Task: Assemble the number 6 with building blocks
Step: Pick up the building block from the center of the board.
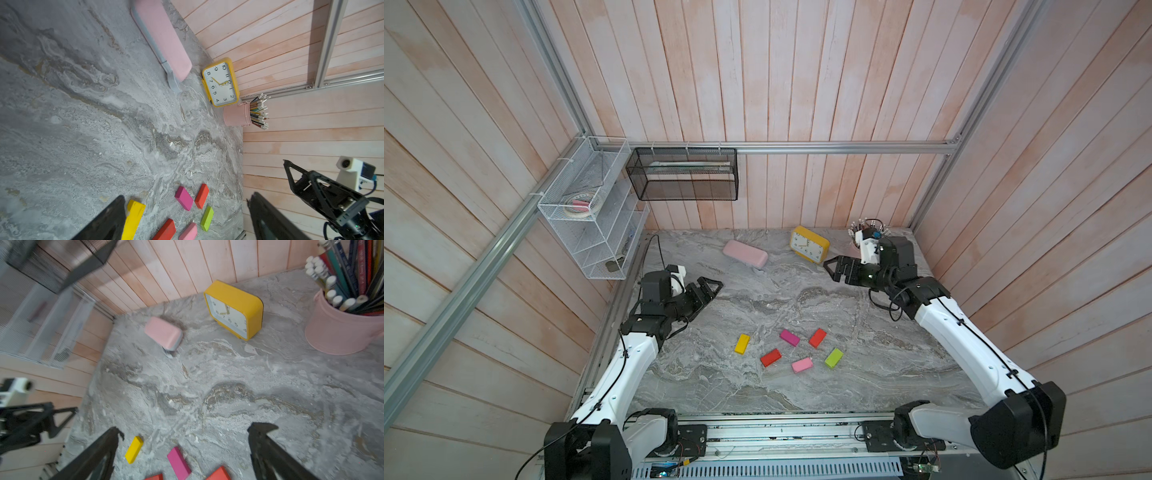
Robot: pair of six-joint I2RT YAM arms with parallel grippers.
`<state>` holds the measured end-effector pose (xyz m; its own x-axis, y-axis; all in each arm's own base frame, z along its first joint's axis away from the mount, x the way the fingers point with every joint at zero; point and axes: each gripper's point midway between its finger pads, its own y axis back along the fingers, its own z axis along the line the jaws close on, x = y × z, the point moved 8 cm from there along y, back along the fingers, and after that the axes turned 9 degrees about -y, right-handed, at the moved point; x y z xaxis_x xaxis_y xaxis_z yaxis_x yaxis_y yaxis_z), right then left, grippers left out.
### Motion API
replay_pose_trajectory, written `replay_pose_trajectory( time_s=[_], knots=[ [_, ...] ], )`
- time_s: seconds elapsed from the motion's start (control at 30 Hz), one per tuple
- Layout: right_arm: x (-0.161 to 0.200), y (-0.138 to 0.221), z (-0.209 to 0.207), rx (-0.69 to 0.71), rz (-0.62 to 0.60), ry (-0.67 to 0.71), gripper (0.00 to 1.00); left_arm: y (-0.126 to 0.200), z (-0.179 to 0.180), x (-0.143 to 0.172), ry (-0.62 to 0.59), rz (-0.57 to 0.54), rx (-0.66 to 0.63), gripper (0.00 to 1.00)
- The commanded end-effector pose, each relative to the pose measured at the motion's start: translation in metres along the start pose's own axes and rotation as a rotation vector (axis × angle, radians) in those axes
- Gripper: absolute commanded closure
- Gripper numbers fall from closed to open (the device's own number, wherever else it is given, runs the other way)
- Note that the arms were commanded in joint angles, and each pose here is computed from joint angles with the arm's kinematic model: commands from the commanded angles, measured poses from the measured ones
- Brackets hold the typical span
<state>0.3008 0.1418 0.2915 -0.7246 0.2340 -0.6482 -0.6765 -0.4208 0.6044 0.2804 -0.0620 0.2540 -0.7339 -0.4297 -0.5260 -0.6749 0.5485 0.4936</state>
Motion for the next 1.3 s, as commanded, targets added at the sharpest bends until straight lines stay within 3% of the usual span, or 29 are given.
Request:
replay_pose_trajectory(
  time_s=[0.0, 0.17, 0.33, 0.43, 0.63, 0.8, 1.0, 1.27],
  knots=[
    [0.04, -0.012, -0.032, 0.425, 0.137, 0.254, 0.02, 0.006, 0.005, 0.003, -0.045, 0.07, -0.164, 0.06],
    [0.059, -0.025, -0.021, 0.386, 0.244, 0.385, 0.02, 0.0, -0.001, -0.003, -0.148, 0.183, -0.337, 0.05],
    [0.08, -0.039, -0.015, 0.251, 0.38, 0.385, 0.03, -0.014, -0.003, -0.009, -0.221, 0.276, -0.432, 0.04],
    [0.092, -0.044, -0.009, 0.166, 0.46, 0.376, 0.07, -0.02, -0.002, -0.008, -0.217, 0.307, -0.424, 0.04],
    [0.108, -0.056, -0.01, 0.177, 0.571, 0.409, 0.06, -0.027, 0.0, 0.001, -0.212, 0.328, -0.359, 0.04],
    [0.122, -0.07, -0.012, 0.178, 0.663, 0.343, 0.06, -0.036, 0.003, 0.0, -0.186, 0.356, -0.352, 0.04],
    [0.133, -0.074, -0.014, 0.155, 0.665, 0.296, 0.06, -0.035, 0.002, -0.006, -0.173, 0.348, -0.393, 0.04],
    [0.154, -0.068, -0.027, 0.155, 0.678, 0.257, 0.06, -0.026, 0.013, 0.015, -0.142, 0.367, -0.408, 0.04]
  ],
)
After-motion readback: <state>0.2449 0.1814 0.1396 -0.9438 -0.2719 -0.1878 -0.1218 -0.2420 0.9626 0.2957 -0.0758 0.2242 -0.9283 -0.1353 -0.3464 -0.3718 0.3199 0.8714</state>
